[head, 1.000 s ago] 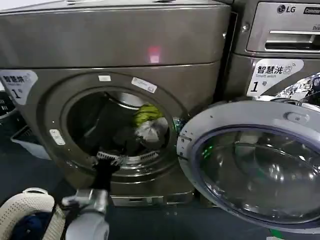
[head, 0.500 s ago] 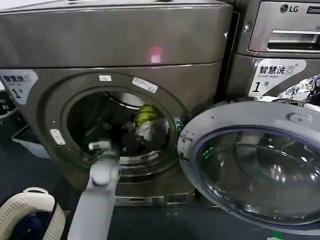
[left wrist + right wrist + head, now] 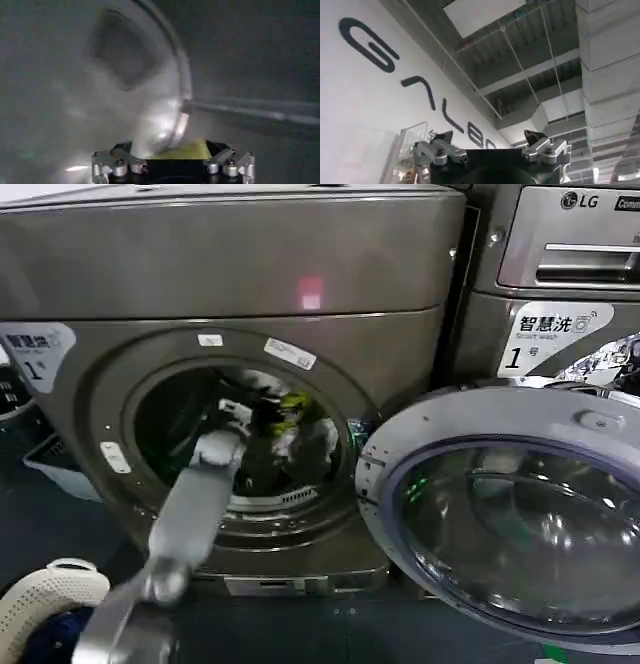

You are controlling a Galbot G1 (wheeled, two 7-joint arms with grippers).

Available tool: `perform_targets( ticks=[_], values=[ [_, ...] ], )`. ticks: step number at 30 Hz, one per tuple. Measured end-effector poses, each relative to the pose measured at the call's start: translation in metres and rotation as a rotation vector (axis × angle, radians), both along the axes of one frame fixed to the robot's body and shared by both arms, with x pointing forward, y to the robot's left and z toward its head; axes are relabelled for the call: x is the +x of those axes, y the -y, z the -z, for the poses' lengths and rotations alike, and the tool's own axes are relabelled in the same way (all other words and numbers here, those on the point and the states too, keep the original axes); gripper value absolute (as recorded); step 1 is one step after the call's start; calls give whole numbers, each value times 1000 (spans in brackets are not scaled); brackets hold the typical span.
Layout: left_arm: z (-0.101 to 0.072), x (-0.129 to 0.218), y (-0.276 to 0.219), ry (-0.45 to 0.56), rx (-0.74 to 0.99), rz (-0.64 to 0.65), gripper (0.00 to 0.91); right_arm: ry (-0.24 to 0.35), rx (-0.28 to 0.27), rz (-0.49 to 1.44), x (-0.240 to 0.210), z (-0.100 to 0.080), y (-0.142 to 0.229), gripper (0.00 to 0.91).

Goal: Grasp the clothes from the dryer.

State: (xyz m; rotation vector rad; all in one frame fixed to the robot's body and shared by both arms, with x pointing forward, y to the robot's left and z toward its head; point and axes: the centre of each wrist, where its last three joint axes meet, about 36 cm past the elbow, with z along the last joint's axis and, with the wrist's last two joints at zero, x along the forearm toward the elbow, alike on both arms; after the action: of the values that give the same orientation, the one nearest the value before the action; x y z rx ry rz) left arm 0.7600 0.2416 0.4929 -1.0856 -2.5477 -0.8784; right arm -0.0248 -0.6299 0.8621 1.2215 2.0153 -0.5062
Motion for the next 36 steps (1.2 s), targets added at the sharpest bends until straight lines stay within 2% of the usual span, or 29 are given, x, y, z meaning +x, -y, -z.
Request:
perform_targets(
  ticks=[7, 16, 24, 36],
  values=[
    [-12, 20, -13, -170, 356, 147, 907, 3, 2, 0, 1, 2, 1, 907],
    [-13, 25, -18, -283, 655, 150, 907, -4, -2, 6, 3, 3, 1, 907],
    [1, 23, -12, -345, 759, 154, 907, -5, -4, 11, 1, 5, 0, 907],
    [24, 17, -5, -390, 787, 132, 899, -5, 2, 10, 2, 11, 0, 907]
  ],
)
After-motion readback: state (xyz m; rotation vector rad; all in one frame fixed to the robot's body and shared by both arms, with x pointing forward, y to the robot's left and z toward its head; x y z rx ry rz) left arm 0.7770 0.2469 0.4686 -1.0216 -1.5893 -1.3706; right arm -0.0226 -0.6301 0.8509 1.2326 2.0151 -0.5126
